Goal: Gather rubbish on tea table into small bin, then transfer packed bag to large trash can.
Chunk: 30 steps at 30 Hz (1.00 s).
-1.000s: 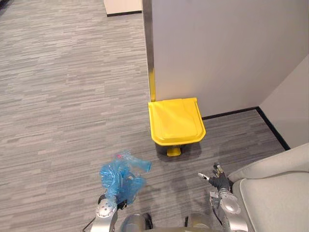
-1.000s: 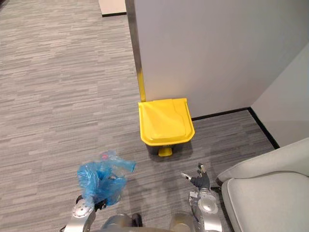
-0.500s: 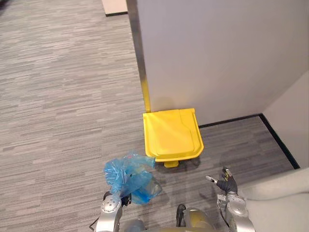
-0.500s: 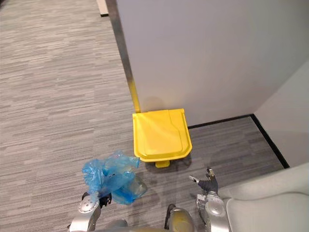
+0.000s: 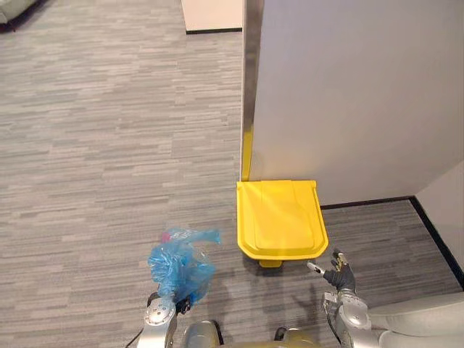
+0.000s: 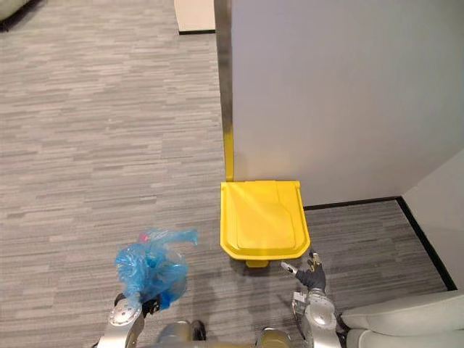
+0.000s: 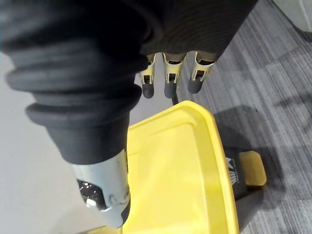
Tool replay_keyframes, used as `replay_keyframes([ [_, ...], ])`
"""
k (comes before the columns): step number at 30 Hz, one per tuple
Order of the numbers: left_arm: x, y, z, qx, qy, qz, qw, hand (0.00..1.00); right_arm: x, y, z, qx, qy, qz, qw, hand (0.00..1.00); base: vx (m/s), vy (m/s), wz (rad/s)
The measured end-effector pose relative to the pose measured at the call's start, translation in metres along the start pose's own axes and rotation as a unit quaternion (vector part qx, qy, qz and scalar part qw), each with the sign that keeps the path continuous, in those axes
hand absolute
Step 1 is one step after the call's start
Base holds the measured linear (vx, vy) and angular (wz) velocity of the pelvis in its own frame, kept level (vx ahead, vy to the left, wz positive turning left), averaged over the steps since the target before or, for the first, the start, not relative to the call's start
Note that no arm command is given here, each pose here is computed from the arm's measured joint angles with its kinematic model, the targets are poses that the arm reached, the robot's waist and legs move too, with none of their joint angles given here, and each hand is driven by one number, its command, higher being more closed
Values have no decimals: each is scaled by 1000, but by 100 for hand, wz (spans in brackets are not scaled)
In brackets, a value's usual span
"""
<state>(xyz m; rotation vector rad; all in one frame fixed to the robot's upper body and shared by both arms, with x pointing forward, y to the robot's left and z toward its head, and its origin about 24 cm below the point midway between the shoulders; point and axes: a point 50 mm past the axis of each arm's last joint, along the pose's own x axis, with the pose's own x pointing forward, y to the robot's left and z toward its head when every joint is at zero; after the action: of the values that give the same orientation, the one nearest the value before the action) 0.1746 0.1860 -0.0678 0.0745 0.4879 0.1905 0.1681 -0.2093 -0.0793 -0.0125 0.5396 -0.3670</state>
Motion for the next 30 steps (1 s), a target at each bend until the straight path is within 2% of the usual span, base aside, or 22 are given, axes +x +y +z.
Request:
replay_keyframes([
  [19,0,2,-17,11,36,-2,999,100,10,-15,-11,-17,36,-23,999,0,-42,-7,-6],
  [30,-11,23,-32,4,63,42,997,100,14,-14,-5,-17,28,-23,999,0,-89,10,-19],
])
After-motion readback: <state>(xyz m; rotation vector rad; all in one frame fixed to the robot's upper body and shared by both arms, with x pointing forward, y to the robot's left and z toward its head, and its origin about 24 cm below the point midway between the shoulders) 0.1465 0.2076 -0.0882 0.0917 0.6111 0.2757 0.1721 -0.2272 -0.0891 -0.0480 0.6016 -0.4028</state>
